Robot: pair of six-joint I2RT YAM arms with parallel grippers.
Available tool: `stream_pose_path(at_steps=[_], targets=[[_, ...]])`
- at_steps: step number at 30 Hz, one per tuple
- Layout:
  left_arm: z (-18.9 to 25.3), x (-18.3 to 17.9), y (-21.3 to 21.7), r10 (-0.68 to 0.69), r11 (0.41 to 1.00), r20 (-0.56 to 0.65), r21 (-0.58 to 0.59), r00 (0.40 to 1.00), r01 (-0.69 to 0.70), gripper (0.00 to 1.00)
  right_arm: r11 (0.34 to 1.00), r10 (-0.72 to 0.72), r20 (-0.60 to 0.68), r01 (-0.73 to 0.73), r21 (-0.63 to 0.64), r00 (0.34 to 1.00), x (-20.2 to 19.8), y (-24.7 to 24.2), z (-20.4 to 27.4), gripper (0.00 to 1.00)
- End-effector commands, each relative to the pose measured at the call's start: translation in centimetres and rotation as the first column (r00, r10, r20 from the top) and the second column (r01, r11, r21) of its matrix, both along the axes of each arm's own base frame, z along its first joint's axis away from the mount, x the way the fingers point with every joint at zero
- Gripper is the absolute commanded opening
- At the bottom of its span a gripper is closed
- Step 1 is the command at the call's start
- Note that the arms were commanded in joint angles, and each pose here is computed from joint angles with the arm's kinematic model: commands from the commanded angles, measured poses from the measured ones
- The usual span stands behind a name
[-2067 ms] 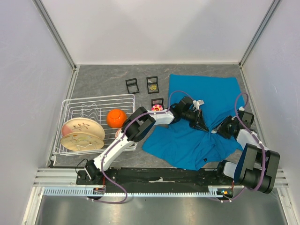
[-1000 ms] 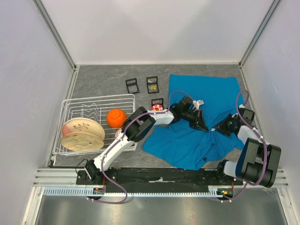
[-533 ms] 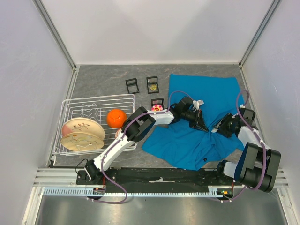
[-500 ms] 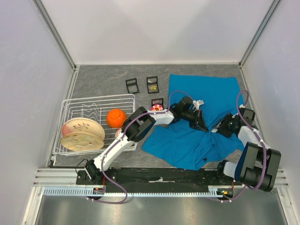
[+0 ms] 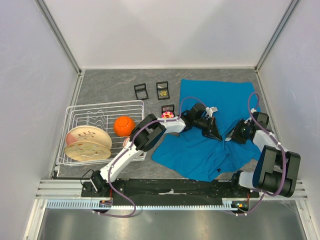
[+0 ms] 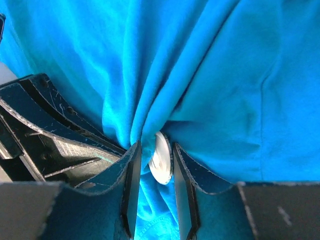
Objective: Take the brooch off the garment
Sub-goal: Pick up the brooch from the clothes.
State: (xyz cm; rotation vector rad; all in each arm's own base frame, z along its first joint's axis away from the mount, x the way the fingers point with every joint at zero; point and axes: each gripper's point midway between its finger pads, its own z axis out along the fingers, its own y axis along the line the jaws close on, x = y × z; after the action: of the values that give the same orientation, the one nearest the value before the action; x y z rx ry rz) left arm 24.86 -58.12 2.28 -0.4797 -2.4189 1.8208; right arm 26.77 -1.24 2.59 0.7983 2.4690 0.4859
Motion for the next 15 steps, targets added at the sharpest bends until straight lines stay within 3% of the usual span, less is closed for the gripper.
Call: stream_pose_path(at_steps=[1, 5, 11, 15], targets=[[0.15, -0.28, -0.16, -0.038, 0.999, 0.011, -0.032, 0.999, 0.038, 0.09, 0.997, 0.056, 0.043, -0.054, -0.046, 0.997, 1.28, 0.22, 1.11, 0.4], [0.33, -0.24, -0.21, -0.037, 0.999, 0.012, -0.034, 0.999, 0.038, 0.09, 0.996, 0.062, 0.032, -0.06, -0.062, 0.998, 1.13, 0.41, 1.04, 0.4], [0.19, -0.32, -0.15, -0.04, 0.999, 0.01, -0.034, 0.999, 0.04, 0.09, 0.996, 0.054, 0.014, -0.052, -0.076, 0.998, 1.0, 0.12, 0.78, 0.32], [0.19, -0.23, -0.11, -0.038, 0.999, 0.01, -0.034, 0.999, 0.039, 0.09, 0.995, 0.038, 0.008, -0.037, -0.098, 0.999, 1.07, -0.37, 0.73, 0.33]])
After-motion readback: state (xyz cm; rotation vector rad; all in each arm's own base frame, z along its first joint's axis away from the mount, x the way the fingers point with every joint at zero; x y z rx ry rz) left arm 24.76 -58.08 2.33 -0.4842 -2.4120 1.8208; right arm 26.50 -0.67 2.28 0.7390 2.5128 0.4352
